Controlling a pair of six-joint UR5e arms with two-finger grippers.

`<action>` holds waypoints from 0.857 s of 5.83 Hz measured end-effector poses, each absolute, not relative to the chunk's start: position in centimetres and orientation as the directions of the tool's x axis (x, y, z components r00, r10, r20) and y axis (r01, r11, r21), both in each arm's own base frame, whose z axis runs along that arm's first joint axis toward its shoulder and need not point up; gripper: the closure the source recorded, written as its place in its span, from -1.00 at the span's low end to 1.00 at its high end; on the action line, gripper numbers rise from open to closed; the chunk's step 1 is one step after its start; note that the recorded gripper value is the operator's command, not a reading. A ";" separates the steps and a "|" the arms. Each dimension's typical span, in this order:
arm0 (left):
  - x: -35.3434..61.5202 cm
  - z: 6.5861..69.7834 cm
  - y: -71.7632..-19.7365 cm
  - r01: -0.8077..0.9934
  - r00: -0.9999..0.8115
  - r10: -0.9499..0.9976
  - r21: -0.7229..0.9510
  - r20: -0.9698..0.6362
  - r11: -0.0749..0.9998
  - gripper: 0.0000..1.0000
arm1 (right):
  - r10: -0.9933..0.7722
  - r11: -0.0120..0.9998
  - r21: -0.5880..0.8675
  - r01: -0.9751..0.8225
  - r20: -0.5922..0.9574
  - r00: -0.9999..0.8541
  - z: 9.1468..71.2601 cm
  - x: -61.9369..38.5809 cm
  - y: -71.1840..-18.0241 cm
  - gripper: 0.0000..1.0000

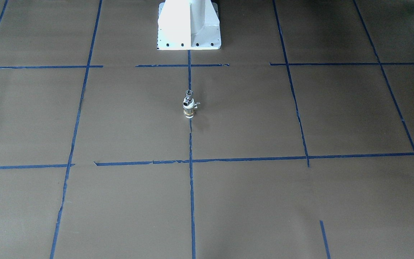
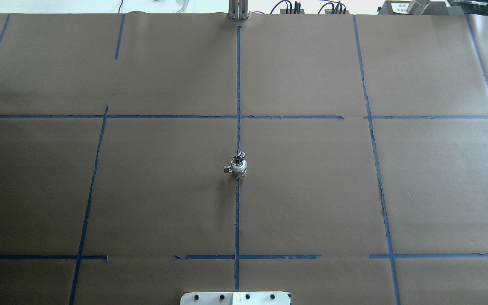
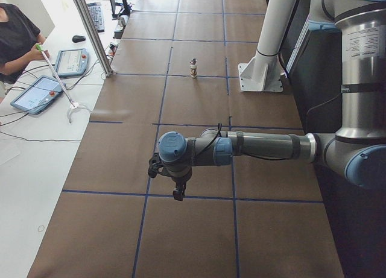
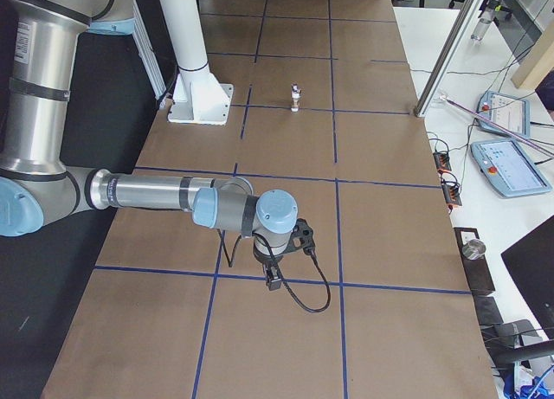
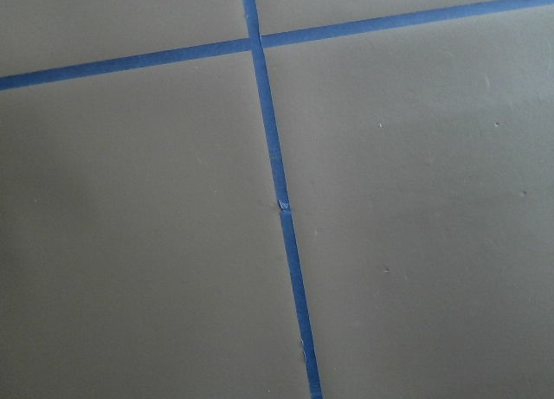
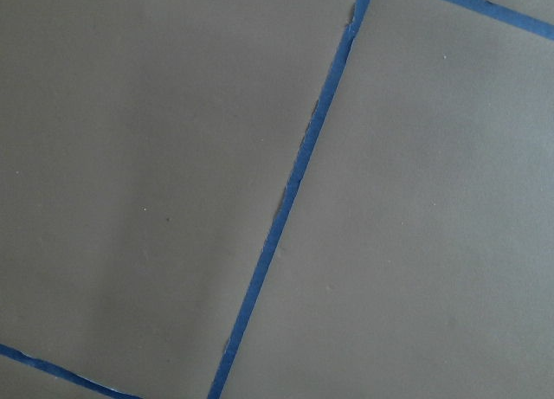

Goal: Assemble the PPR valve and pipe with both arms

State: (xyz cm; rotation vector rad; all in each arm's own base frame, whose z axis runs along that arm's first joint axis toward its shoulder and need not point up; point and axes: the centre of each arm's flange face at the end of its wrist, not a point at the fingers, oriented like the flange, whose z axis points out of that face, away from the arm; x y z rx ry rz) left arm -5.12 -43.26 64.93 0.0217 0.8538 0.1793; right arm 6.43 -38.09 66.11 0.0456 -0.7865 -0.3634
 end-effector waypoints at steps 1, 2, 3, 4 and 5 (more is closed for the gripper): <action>-5.6 65.5 -42.8 -0.137 0.647 0.151 0.081 -0.747 0.987 -1.00 | -0.327 0.940 0.172 0.294 0.692 0.643 66.2 6.4 -38.1 -1.00; -5.9 66.0 -42.6 -0.133 0.658 0.141 0.070 -0.740 0.989 -1.00 | -0.323 0.942 0.169 0.291 0.696 0.641 66.3 6.3 -38.0 -1.00; -6.1 66.5 -42.5 -0.135 0.672 0.134 0.058 -0.729 0.989 -1.00 | -0.323 0.942 0.169 0.291 0.697 0.640 66.4 6.3 -38.0 -1.00; -6.1 67.0 -42.5 -0.138 0.678 0.128 0.046 -0.724 0.989 -1.00 | -0.324 0.942 0.170 0.291 0.696 0.640 66.4 6.3 -38.1 -1.00; -6.0 67.2 -42.6 -0.140 0.680 0.127 0.042 -0.722 0.989 -1.00 | -0.324 0.942 0.170 0.291 0.697 0.640 66.4 6.3 -38.2 -1.00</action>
